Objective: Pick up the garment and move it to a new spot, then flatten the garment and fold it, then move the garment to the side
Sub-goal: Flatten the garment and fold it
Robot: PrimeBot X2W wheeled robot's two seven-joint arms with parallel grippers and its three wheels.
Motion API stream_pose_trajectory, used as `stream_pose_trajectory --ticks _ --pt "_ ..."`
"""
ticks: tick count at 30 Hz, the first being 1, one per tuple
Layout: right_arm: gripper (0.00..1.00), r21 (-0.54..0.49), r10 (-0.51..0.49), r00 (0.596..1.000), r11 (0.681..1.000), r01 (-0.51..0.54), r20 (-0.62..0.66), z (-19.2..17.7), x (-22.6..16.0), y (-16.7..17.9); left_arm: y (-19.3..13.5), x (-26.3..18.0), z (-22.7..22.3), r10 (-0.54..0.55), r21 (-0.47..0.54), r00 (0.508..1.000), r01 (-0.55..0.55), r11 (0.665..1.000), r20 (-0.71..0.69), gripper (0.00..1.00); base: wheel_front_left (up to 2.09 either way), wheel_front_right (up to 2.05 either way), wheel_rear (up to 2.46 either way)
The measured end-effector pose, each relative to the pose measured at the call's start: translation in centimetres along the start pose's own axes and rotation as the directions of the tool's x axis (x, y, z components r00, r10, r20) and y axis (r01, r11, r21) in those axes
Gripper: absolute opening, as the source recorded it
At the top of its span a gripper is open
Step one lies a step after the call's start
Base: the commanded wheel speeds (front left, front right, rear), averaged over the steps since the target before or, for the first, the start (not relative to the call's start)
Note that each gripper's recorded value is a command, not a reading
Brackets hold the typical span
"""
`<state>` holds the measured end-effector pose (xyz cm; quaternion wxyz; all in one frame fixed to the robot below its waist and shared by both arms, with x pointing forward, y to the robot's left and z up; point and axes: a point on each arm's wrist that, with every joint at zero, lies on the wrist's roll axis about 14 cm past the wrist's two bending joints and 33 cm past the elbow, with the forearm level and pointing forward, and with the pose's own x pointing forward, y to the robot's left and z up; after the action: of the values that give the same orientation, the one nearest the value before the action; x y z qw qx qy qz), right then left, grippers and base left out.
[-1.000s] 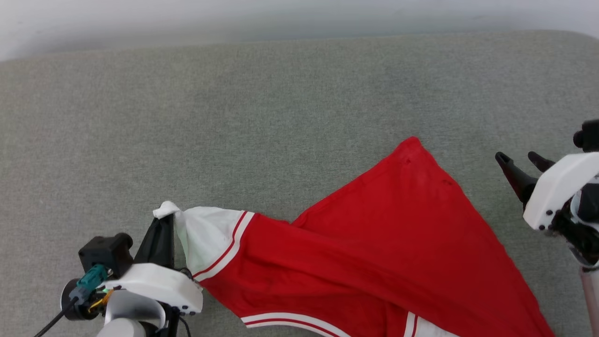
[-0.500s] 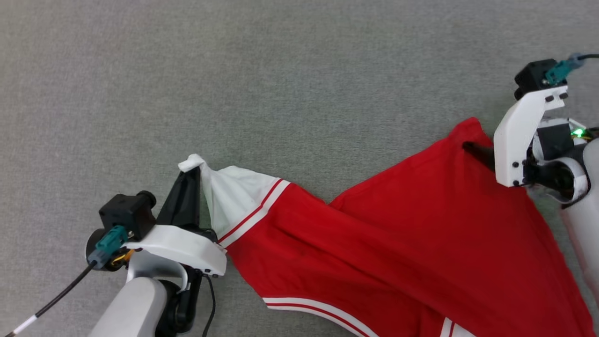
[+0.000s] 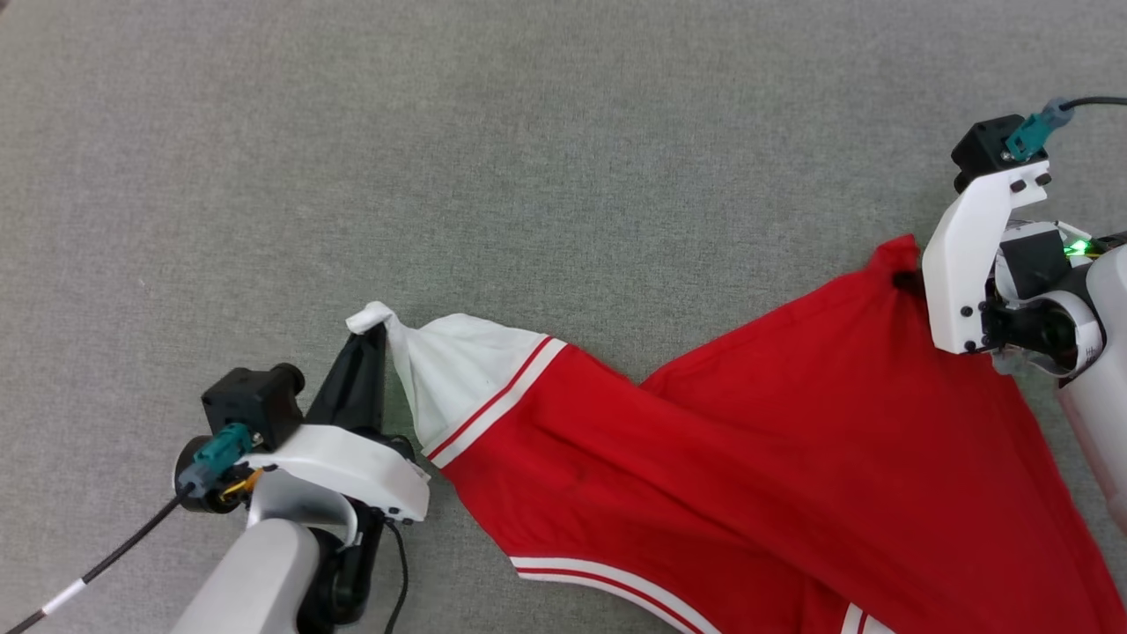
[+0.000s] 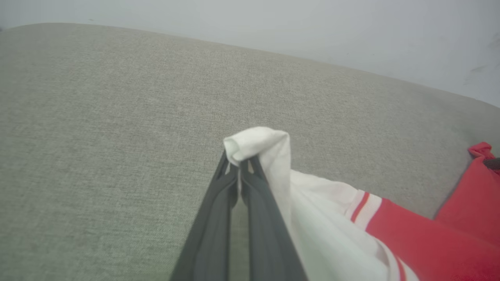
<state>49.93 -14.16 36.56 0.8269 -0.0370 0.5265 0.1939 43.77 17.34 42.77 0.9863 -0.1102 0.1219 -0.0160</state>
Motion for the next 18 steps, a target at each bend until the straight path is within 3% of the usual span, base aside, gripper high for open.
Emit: stream_pose_trajectory --ticks 4,9,18 --pt "0.0 0.008 -0.01 0.994 1.0 0.009 0.109 1.3 -1.3 -0.2 0.7 0.1 1.3 0.001 0.028 1.0 -0.001 1.0 0.02 0.0 0.0 0.0 0.0" --pt "0.0 0.029 -0.044 0.959 0.999 0.038 0.281 3.8 -4.4 -0.8 0.9 0.7 5.4 -0.029 0.076 0.995 0.022 0.997 0.098 0.0 0.0 0.0 0.0" --pt "0.0 0.064 -0.113 0.811 0.994 0.094 0.574 7.3 -12.6 -1.2 -1.4 2.0 15.6 -0.108 0.097 0.952 0.083 0.992 0.287 0.0 0.0 0.0 0.0"
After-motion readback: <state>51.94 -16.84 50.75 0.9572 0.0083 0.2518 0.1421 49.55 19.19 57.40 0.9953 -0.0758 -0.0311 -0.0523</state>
